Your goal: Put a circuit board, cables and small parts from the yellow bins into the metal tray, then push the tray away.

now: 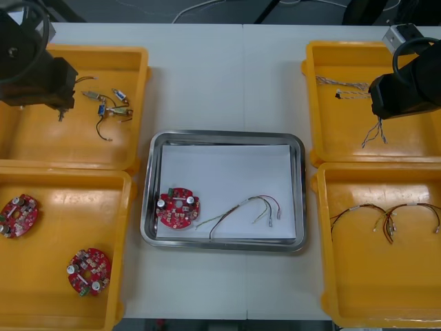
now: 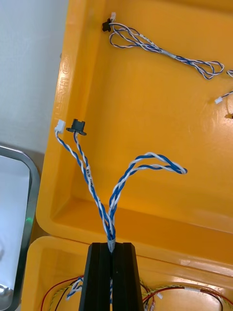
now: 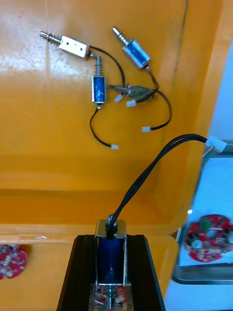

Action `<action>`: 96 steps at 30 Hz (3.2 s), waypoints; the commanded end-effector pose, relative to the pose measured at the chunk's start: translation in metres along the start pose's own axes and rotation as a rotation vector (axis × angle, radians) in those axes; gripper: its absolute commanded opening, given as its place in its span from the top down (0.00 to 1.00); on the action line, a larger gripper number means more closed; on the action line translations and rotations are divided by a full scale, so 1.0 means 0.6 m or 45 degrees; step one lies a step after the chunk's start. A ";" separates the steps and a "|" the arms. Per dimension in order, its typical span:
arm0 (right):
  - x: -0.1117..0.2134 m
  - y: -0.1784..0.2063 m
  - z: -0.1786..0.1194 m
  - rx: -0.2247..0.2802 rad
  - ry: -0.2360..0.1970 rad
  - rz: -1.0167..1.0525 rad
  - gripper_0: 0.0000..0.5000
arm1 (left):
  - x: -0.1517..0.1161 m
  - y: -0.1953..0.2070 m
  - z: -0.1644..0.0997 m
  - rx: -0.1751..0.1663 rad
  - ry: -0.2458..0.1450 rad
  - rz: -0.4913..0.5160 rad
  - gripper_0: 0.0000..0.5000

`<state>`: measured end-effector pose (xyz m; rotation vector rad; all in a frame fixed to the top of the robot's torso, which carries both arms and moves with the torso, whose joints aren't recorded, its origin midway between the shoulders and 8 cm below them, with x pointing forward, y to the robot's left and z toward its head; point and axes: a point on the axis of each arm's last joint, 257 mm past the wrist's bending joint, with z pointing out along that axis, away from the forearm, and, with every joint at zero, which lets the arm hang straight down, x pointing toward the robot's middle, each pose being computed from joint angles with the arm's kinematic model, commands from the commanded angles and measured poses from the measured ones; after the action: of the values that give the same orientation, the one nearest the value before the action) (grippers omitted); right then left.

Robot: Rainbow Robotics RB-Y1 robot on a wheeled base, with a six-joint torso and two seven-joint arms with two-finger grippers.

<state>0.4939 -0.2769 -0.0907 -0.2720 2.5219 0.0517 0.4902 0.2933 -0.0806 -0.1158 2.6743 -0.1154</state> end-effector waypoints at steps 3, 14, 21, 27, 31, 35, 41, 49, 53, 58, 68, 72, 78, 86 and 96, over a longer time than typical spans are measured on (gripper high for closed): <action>-0.008 -0.024 -0.027 0.036 -0.045 0.038 1.00 | -0.021 -0.048 -0.068 -0.006 -0.130 0.012 1.00; -0.008 -0.023 -0.026 0.033 -0.044 0.044 1.00 | 0.037 -0.134 -0.021 -0.014 -0.107 -0.015 1.00; -0.008 -0.021 -0.026 0.027 -0.043 0.042 1.00 | 0.055 -0.202 0.008 0.045 -0.138 -0.059 1.00; -0.007 -0.016 -0.025 0.014 -0.040 0.038 1.00 | 0.069 -0.250 0.043 0.077 -0.177 -0.058 1.00; -0.007 -0.015 -0.025 0.011 -0.040 0.037 1.00 | 0.080 -0.271 0.070 0.086 -0.198 -0.039 1.00; -0.007 -0.014 -0.025 0.009 -0.040 0.034 1.00 | 0.089 -0.280 0.101 0.082 -0.207 -0.010 1.00; -0.007 -0.013 -0.025 0.005 -0.039 0.036 1.00 | 0.094 -0.294 0.140 0.091 -0.210 -0.008 1.00; -0.007 -0.010 -0.024 -0.001 -0.039 0.036 1.00 | 0.093 -0.309 0.202 0.091 -0.217 -0.019 1.00; -0.006 -0.008 -0.024 -0.006 -0.038 0.032 1.00 | 0.093 -0.312 0.222 0.088 -0.213 -0.021 1.00; -0.006 -0.007 -0.024 -0.008 -0.038 0.033 1.00 | 0.103 -0.316 0.240 0.079 -0.205 -0.008 1.00; -0.006 -0.004 -0.024 -0.017 -0.036 0.029 1.00 | 0.114 -0.303 0.267 0.024 -0.206 0.002 1.00; -0.006 -0.002 -0.024 -0.022 -0.036 0.027 1.00 | 0.105 -0.301 0.275 0.026 -0.216 -0.007 1.00; -0.005 0.000 -0.024 -0.029 -0.034 0.024 1.00 | 0.103 -0.302 0.275 0.029 -0.221 -0.013 0.97; -0.005 0.009 -0.021 -0.049 -0.033 0.022 1.00 | 0.104 -0.309 0.270 0.043 -0.226 -0.018 0.06; -0.007 0.029 -0.021 -0.080 -0.045 -0.001 1.00 | 0.095 -0.324 0.227 0.074 -0.233 -0.049 0.00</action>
<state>0.4885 -0.2629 -0.0912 -0.3188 2.5237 0.1120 0.5073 0.1129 -0.2510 -0.0785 2.5429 -0.0824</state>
